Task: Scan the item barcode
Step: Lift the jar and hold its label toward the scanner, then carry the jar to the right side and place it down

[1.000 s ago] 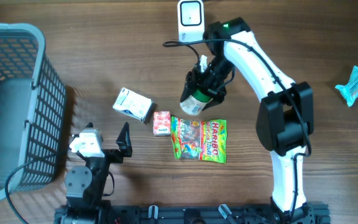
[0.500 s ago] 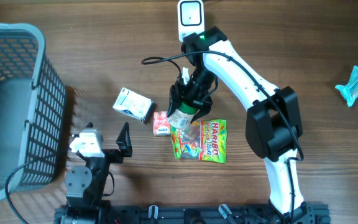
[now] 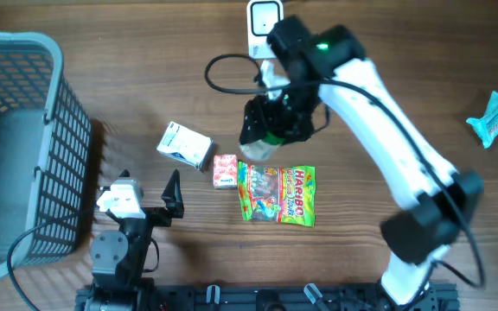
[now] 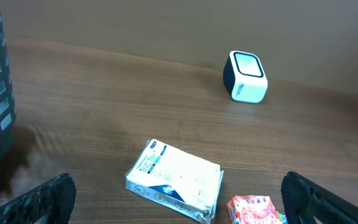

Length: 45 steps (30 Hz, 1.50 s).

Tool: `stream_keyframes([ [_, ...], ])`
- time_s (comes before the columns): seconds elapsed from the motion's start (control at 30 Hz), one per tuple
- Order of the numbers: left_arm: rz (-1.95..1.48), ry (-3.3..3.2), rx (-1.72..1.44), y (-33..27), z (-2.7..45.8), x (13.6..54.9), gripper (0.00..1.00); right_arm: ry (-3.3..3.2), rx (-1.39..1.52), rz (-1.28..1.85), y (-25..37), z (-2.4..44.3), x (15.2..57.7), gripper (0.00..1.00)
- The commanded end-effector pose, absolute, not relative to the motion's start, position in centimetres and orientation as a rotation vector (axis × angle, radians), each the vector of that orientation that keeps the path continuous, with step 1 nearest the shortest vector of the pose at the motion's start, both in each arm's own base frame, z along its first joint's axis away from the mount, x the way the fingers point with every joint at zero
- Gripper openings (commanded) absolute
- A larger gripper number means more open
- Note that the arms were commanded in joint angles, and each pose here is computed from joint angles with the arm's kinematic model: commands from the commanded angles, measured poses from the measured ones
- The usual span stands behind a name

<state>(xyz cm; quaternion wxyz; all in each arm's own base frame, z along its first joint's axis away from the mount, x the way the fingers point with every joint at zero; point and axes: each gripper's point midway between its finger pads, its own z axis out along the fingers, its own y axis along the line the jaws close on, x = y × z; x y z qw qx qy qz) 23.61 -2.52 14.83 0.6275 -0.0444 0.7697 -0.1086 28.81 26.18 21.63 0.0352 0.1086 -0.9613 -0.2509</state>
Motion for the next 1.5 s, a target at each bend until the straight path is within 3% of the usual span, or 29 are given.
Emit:
stream_keyframes([
  [0.0,-0.258,1.763,-0.110,-2.5,14.7,23.6,1.00,-3.307,0.325,-0.646,23.8,25.3,32.5,0.49],
  [0.27,-0.258,1.763,-0.110,-2.5,14.7,23.6,1.00,-4.043,0.305,-0.392,23.7,30.7,47.7,0.49],
  [0.37,-0.258,1.763,-0.110,-2.5,14.7,23.6,1.00,-4.132,0.351,-0.341,25.8,27.2,53.0,0.49],
  [0.63,-0.258,1.763,-0.110,-2.5,14.7,23.6,1.00,-4.417,0.024,-0.450,25.3,20.2,64.1,0.50],
  [0.73,-0.258,1.763,-0.110,-2.5,14.7,23.6,1.00,-4.465,-0.049,-0.497,24.8,18.5,65.6,0.56],
  [0.8,-0.258,1.763,-0.110,-2.5,14.7,23.6,1.00,-4.479,-0.091,-0.533,24.6,16.8,66.4,0.52],
  [0.9,-0.258,1.763,-0.110,-2.5,14.7,23.6,1.00,-4.441,-0.142,-0.695,24.9,15.5,66.7,0.54],
  [1.07,-0.258,1.763,-0.110,-2.5,14.7,23.6,1.00,-4.460,-0.131,-0.772,25.1,16.9,66.7,0.56],
  [1.17,-0.258,1.763,-0.110,-2.5,14.7,23.6,1.00,-4.461,-0.172,-0.713,23.5,20.3,66.3,0.55],
  [1.33,-0.258,1.763,-0.110,-2.5,14.7,23.6,1.00,-4.342,-0.408,-0.288,12.7,25.9,63.9,0.54],
  [1.4,-0.258,1.763,-0.110,-2.5,14.7,23.6,1.00,-4.223,-0.574,-0.126,7.3,25.5,62.4,0.55],
  [1.47,-0.258,1.763,-0.110,-2.5,14.7,23.6,1.00,-3.997,-0.756,0.044,-0.9,22.1,59.9,0.56],
])
